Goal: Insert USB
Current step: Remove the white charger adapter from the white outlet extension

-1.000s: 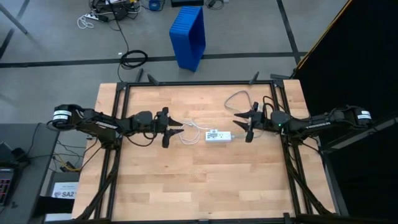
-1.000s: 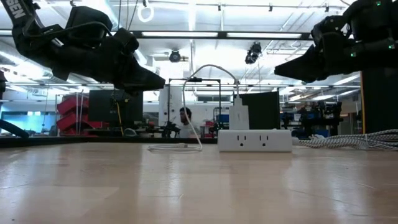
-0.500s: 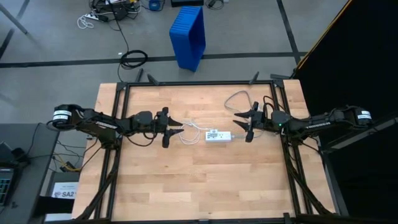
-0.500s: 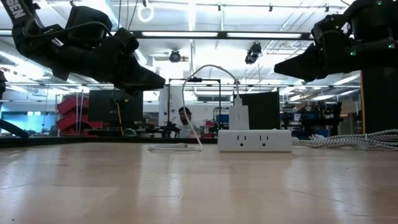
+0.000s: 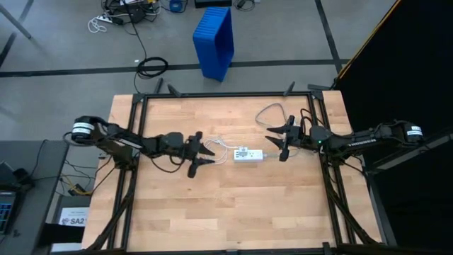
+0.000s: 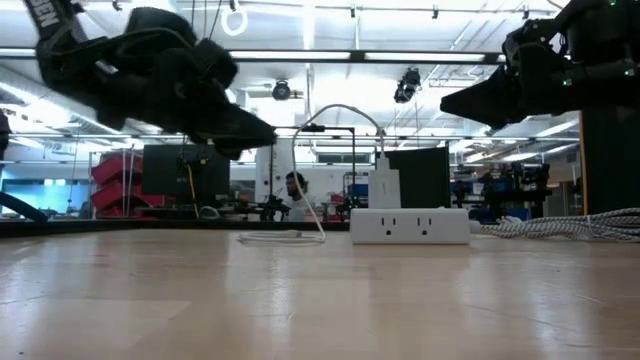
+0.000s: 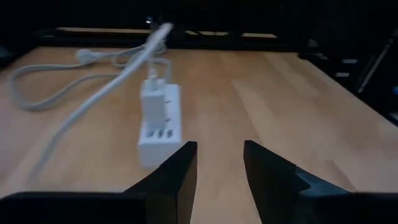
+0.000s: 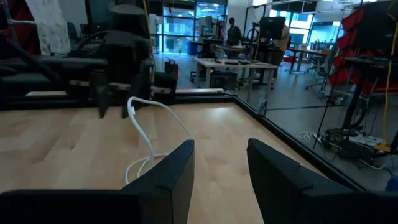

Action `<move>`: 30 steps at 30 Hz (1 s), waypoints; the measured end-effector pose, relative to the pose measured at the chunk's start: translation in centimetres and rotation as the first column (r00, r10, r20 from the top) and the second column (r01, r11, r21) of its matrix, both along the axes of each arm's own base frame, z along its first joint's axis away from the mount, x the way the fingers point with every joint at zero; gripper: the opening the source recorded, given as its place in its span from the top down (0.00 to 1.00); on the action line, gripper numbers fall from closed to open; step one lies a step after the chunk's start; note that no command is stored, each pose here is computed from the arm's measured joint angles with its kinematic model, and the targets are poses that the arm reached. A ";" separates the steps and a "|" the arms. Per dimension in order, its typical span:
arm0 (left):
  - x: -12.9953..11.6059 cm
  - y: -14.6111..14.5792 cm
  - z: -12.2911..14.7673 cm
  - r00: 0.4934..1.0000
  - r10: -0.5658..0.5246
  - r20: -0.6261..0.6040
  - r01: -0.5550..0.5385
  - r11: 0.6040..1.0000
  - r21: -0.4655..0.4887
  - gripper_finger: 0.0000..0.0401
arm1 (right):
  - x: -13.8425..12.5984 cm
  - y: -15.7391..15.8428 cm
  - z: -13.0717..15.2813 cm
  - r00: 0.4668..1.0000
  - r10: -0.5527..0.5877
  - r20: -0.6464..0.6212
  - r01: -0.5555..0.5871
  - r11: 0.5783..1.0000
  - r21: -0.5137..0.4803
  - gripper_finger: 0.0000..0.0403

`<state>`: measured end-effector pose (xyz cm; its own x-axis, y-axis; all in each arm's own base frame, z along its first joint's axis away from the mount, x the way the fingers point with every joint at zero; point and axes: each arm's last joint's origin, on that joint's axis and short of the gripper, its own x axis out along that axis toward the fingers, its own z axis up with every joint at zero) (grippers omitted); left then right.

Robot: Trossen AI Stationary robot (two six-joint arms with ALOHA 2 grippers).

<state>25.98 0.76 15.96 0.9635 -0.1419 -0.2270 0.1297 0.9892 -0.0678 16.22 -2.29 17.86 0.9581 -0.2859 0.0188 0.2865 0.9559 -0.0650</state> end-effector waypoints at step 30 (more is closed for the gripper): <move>9.6 3.4 -0.3 0.995 0.079 -0.060 -0.075 0.995 0.067 0.39 | 3.8 0.2 -3.7 0.927 0.204 -0.314 -0.152 0.972 0.180 0.62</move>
